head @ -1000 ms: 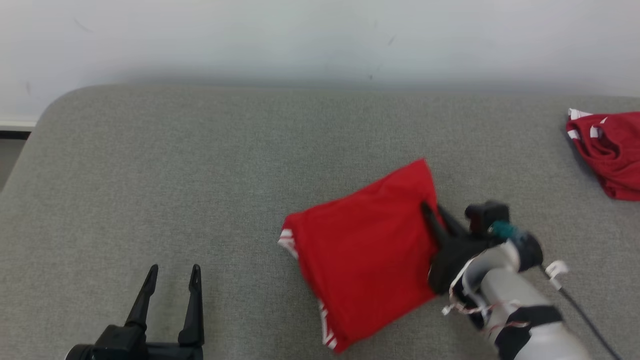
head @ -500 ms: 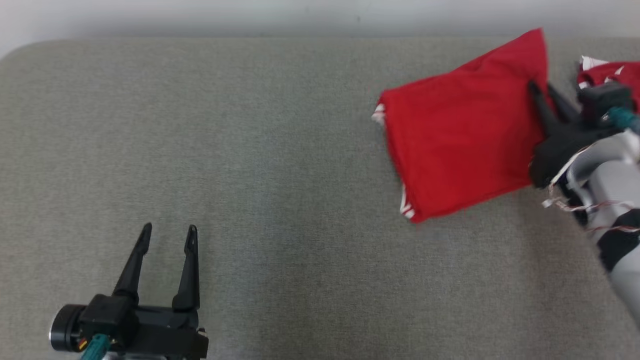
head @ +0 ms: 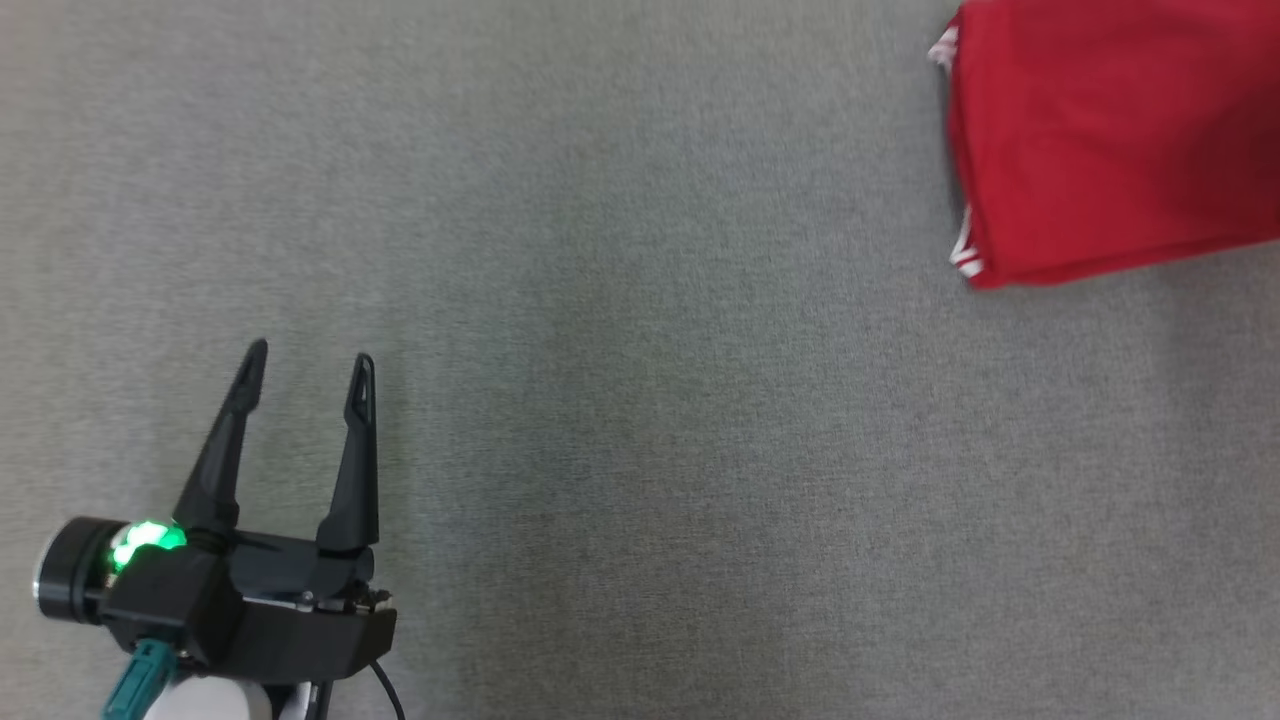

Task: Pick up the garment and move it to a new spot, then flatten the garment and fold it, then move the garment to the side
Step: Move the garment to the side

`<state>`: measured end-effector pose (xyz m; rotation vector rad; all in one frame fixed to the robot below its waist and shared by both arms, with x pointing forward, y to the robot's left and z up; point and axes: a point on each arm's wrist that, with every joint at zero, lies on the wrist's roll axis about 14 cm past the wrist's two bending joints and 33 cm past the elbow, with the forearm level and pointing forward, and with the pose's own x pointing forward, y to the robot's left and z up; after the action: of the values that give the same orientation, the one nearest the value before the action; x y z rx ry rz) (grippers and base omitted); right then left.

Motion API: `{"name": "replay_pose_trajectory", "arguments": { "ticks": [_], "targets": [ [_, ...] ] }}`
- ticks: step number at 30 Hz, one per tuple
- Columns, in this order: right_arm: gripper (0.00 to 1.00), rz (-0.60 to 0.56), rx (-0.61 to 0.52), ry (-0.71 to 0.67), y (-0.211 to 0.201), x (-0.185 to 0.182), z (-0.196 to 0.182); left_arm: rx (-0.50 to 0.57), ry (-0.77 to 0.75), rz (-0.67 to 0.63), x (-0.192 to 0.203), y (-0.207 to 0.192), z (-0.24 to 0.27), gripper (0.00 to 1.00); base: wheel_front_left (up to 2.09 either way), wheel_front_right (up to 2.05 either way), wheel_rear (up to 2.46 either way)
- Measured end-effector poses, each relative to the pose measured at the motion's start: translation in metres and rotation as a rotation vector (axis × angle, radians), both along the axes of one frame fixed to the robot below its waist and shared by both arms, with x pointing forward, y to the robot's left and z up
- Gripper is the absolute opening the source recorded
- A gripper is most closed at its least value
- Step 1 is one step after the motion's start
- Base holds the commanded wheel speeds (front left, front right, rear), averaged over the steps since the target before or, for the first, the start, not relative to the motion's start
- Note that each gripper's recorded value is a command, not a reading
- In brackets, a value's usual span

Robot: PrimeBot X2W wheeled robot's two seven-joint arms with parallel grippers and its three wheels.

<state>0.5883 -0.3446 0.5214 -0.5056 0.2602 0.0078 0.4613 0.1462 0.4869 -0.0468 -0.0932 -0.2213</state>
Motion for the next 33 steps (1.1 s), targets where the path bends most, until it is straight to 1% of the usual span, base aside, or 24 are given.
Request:
{"name": "replay_pose_trajectory", "arguments": {
  "ticks": [3,6,10,11,15,18,21,25,26,27,28,31,33],
  "targets": [
    [0.00,-0.059,-0.036,0.029,-0.026,0.001,0.000,0.011,-0.015,-0.025,0.007,-0.006,0.000,1.00,0.00,0.00,0.00],
    [0.00,-0.102,-0.101,0.039,-0.051,0.001,0.007,0.014,-0.019,-0.041,0.014,-0.010,-0.004,1.00,0.00,0.00,0.00],
    [0.00,-0.132,-0.153,0.063,-0.069,0.004,0.006,0.021,-0.021,-0.064,0.021,-0.016,-0.010,1.00,0.00,0.00,0.00],
    [0.00,-0.147,-0.186,0.079,-0.078,0.004,0.005,0.025,-0.016,-0.076,0.024,-0.019,-0.015,1.00,0.00,0.00,0.00],
    [0.00,-0.176,-0.264,0.078,-0.099,0.006,0.018,0.035,-0.017,-0.089,0.029,-0.020,-0.020,1.00,0.00,0.00,0.00],
    [0.00,-0.190,-0.305,0.070,-0.107,0.012,0.027,0.047,-0.021,-0.097,0.032,-0.021,-0.023,1.00,0.00,0.00,0.00],
    [0.00,-0.196,-0.332,0.085,-0.111,0.015,0.025,0.052,-0.022,-0.103,0.035,-0.021,-0.026,1.00,0.00,0.00,0.00],
    [0.00,-0.220,-0.338,0.087,-0.115,0.018,0.026,0.053,-0.016,-0.110,0.038,-0.023,-0.032,1.00,0.00,0.00,0.00],
    [0.05,-0.230,-0.335,0.098,-0.116,0.018,0.023,0.056,-0.016,-0.111,0.039,-0.023,-0.033,1.00,0.00,0.00,0.00],
    [0.50,-0.232,-0.338,0.104,-0.116,0.017,0.021,0.058,-0.015,-0.112,0.039,-0.023,-0.033,1.00,0.00,0.00,0.00],
    [1.00,-0.231,-0.340,0.105,-0.116,0.018,0.021,0.059,-0.015,-0.113,0.040,-0.023,-0.034,1.00,0.00,0.00,0.00],
    [1.00,-0.234,-0.324,0.094,-0.112,0.018,0.021,0.060,-0.016,-0.111,0.041,-0.023,-0.034,1.00,0.00,0.00,0.00],
    [1.00,-0.217,-0.322,0.068,-0.106,0.019,0.025,0.059,-0.016,-0.106,0.040,-0.023,-0.033,1.00,0.00,0.00,0.00]
  ]
}}
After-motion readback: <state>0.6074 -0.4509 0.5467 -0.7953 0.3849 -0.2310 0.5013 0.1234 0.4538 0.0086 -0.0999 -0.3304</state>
